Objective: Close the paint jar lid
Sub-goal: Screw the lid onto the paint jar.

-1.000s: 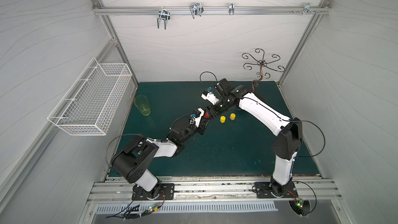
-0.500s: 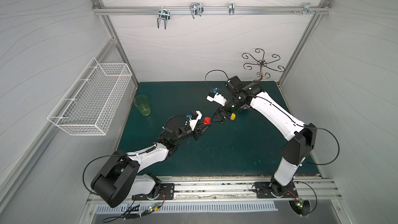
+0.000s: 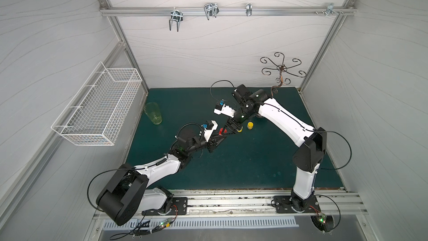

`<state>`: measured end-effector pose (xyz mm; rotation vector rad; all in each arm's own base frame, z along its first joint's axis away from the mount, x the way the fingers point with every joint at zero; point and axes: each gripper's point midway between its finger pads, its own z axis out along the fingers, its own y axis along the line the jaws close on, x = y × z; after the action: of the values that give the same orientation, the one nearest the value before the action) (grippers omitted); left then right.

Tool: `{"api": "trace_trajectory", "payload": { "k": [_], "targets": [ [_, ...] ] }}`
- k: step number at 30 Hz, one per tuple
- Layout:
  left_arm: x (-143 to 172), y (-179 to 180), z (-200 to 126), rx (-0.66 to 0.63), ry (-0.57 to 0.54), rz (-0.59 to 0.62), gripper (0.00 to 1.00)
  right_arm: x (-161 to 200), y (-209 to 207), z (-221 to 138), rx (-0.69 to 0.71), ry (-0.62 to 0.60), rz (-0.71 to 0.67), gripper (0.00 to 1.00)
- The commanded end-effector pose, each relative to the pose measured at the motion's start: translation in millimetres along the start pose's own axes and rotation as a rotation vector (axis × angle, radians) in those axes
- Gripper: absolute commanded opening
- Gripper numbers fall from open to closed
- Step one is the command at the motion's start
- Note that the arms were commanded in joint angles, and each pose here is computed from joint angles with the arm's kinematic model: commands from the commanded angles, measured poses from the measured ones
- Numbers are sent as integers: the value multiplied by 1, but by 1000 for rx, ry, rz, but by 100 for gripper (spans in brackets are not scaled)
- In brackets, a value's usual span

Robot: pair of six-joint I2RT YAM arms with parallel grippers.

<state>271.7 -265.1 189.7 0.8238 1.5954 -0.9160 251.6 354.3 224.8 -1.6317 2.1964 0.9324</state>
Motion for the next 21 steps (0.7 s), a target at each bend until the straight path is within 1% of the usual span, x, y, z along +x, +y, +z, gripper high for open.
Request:
{"api": "trace_trajectory", "payload": {
  "k": [1, 10, 14, 17, 19, 21],
  "targets": [
    [-14, -6, -1, 28, -46, 57, 0, -1, 6, 1, -22, 15, -8, 62],
    [-13, -4, 0, 21, -41, 58, 0, 1, 6, 8, -43, 20, -1, 36],
    [-14, 3, 2, -14, -47, 60, 0, 2, 4, 15, -43, 28, 27, 31],
    [-21, 13, 8, -95, -93, 86, 0, 0, -3, 28, -33, 18, 116, 28],
    [-24, 21, 20, -176, -125, 143, 0, -8, -18, 39, 5, -15, 248, 25],
    [-27, 34, 39, -253, -147, 198, 0, -14, -33, 52, 24, -30, 392, 27]
  ]
}}
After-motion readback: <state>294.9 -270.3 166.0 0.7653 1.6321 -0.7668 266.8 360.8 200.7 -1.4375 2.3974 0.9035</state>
